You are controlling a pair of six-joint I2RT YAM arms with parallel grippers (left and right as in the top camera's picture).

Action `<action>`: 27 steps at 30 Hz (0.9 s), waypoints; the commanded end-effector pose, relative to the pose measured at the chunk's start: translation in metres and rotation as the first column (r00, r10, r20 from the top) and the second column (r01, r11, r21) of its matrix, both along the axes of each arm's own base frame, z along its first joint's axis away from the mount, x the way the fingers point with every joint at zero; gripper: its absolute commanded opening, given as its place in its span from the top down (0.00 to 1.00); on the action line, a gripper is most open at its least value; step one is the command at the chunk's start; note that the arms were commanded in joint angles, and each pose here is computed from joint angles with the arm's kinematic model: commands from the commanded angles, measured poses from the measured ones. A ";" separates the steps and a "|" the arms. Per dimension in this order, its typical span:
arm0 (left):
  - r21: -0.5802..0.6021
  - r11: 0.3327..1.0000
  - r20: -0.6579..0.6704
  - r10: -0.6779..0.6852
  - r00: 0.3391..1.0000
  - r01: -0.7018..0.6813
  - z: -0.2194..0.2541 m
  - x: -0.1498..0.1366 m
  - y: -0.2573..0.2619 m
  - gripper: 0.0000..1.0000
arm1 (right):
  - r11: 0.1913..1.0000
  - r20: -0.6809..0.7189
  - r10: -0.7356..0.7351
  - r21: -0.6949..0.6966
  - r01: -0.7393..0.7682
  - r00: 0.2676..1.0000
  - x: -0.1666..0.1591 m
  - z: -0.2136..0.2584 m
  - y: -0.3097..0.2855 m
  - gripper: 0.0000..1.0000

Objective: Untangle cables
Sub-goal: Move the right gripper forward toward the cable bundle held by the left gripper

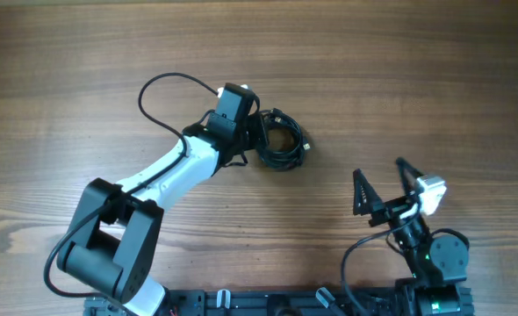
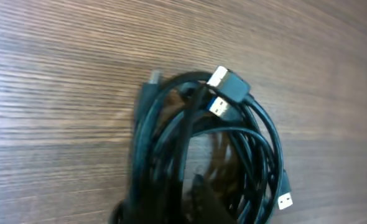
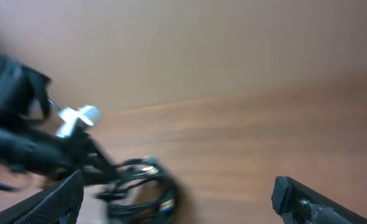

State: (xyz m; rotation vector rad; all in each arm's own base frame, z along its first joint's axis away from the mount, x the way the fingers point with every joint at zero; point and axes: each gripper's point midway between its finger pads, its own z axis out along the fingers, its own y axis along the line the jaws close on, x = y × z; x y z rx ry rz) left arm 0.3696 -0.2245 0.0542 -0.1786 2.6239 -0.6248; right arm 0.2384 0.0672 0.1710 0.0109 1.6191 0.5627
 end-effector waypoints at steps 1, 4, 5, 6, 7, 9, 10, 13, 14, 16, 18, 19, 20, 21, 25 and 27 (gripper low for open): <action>-0.042 0.999 0.018 -0.017 1.000 0.017 0.014 -0.002 -0.011 0.69 | 0.957 -0.176 0.159 0.270 -0.108 0.971 -0.006 -0.017 0.024 0.01; -0.041 0.999 0.018 -0.016 1.000 0.017 0.014 -0.002 -0.011 0.59 | 0.964 -0.182 0.204 0.211 -0.165 0.962 -0.007 -0.009 0.032 0.00; -0.041 0.999 0.018 -0.016 1.000 0.017 0.014 -0.001 -0.011 0.56 | 0.963 -0.180 0.204 0.211 -0.165 0.962 -0.005 0.000 0.032 0.00; -0.037 0.999 0.020 -0.014 1.000 0.015 0.014 -0.001 -0.010 0.52 | 0.963 -0.174 0.204 0.211 -0.166 0.963 -0.002 0.012 0.032 0.00; -0.034 0.999 0.023 -0.014 1.000 0.015 0.014 -0.001 -0.010 0.47 | 0.963 -0.178 0.205 0.211 -0.166 0.962 0.002 0.028 0.033 0.00; -0.030 1.000 0.028 -0.009 1.000 0.010 0.014 0.001 -0.009 0.42 | 0.964 -0.252 0.207 0.217 -0.153 0.945 0.010 0.042 0.034 0.00; -0.030 1.000 0.028 -0.010 1.000 0.010 0.014 0.001 -0.009 0.39 | 0.966 -0.309 0.205 0.220 -0.140 0.929 0.013 0.043 0.034 0.01; 0.017 1.000 0.054 0.021 0.998 -0.022 0.013 0.006 0.001 0.37 | 0.967 -0.500 0.212 0.231 -0.106 0.840 0.019 0.033 0.037 0.00; 0.064 0.996 0.074 0.058 0.996 -0.063 0.012 0.011 0.011 0.35 | 0.961 -0.539 0.239 0.249 -0.119 0.807 0.020 0.031 0.042 0.00; 0.111 0.988 0.095 0.101 0.990 -0.111 0.010 0.016 0.025 0.34 | 0.936 -0.577 0.322 0.313 -0.161 0.751 0.026 0.024 0.055 0.00; 0.100 0.989 0.083 0.102 0.991 -0.111 0.010 0.017 0.027 0.35 | 0.912 -0.651 0.331 0.406 -0.055 0.683 0.035 0.008 0.057 0.00; 0.096 0.989 0.077 0.102 0.992 -0.109 0.009 0.017 0.027 0.36 | 0.890 -0.692 0.346 0.456 0.011 0.634 0.038 -0.002 0.059 0.00; 0.097 0.989 0.077 0.103 0.992 -0.111 0.008 0.017 0.027 0.37 | 0.878 -0.703 0.366 0.477 0.024 0.609 0.041 -0.008 0.062 0.00; 0.099 0.989 0.074 0.103 0.992 -0.110 0.007 0.017 0.028 0.39 | 0.873 -0.710 0.390 0.487 0.009 0.587 0.043 -0.014 0.066 0.00; 0.106 0.988 0.063 0.103 0.993 -0.109 0.001 0.016 0.028 0.51 | 0.865 -0.794 0.399 0.492 0.099 0.458 0.046 -0.054 0.072 0.05; 0.105 0.988 0.064 0.103 0.993 -0.109 0.001 0.017 0.028 0.51 | 0.871 -0.824 0.411 0.481 0.098 0.391 0.044 -0.075 0.084 0.08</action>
